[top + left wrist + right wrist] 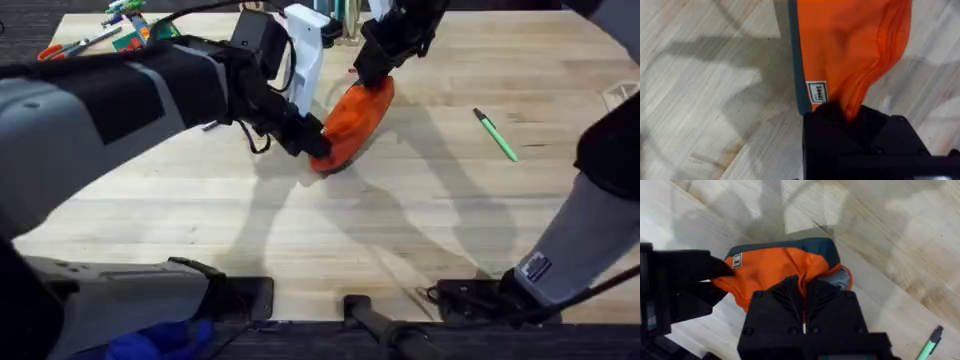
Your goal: Unzip the bag, pick up the pens from the table one at a time and place them inside, then zip the bag closed.
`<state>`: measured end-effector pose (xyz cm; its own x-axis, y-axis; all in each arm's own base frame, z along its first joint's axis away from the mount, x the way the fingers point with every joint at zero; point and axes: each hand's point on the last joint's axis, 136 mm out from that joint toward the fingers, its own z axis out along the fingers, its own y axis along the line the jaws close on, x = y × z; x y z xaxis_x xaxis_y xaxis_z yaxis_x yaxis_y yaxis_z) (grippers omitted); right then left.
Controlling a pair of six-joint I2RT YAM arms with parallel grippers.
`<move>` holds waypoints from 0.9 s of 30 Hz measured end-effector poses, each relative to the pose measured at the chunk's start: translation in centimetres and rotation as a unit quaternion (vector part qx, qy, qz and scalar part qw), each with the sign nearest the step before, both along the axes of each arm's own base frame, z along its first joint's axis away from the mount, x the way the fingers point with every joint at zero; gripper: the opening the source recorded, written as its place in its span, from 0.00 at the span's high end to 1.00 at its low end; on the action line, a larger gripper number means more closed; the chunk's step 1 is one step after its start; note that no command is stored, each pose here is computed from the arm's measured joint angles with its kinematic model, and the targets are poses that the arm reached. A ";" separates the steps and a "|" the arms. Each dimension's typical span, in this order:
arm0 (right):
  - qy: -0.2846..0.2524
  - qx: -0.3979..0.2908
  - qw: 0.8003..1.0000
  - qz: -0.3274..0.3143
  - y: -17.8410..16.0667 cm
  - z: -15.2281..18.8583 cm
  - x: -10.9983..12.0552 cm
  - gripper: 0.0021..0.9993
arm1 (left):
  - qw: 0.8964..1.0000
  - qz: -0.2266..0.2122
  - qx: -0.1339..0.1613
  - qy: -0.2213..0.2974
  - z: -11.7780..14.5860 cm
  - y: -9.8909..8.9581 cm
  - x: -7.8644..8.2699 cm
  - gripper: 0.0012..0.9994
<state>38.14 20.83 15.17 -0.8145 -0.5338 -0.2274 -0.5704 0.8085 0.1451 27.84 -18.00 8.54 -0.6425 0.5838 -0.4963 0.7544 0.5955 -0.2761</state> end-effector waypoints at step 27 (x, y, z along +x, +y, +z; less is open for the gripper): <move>0.025 -0.005 1.000 0.003 1.4 1.0 -2.6 0.97 | 1.000 0.001 0.005 0.006 -0.3 0.2 -0.3 0.96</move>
